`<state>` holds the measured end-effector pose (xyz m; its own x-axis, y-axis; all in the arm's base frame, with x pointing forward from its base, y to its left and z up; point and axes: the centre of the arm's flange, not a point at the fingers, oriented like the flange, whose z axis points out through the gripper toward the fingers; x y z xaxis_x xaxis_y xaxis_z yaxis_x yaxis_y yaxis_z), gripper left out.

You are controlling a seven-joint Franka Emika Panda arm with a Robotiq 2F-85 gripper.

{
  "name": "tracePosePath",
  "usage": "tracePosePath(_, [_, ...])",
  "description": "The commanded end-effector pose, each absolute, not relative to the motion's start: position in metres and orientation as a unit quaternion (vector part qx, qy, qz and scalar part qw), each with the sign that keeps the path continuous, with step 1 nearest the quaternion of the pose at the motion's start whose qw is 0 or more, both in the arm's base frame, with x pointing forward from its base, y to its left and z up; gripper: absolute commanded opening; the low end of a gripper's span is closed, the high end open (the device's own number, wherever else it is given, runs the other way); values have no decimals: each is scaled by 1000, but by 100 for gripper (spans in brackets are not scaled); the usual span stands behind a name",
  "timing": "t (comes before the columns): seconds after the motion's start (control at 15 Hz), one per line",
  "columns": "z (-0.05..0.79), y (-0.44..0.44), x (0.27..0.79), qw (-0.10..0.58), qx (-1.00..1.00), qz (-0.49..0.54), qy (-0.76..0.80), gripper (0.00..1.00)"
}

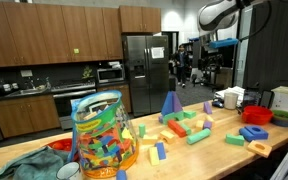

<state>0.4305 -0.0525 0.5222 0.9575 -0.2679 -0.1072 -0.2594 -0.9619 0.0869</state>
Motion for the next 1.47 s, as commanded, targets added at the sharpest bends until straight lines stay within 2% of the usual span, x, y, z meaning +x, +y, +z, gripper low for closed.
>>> tracePosePath(0.0, [522,-53,431,36,989,-59,-133,100])
tracePosePath(0.4, [522,-53,431,36,989,-59,-133,100])
tracePosePath(0.8, [519,-10,420,10,990,-56,-127,100])
tracePosePath(1.4, [442,9,446,26,986,-97,-132,100])
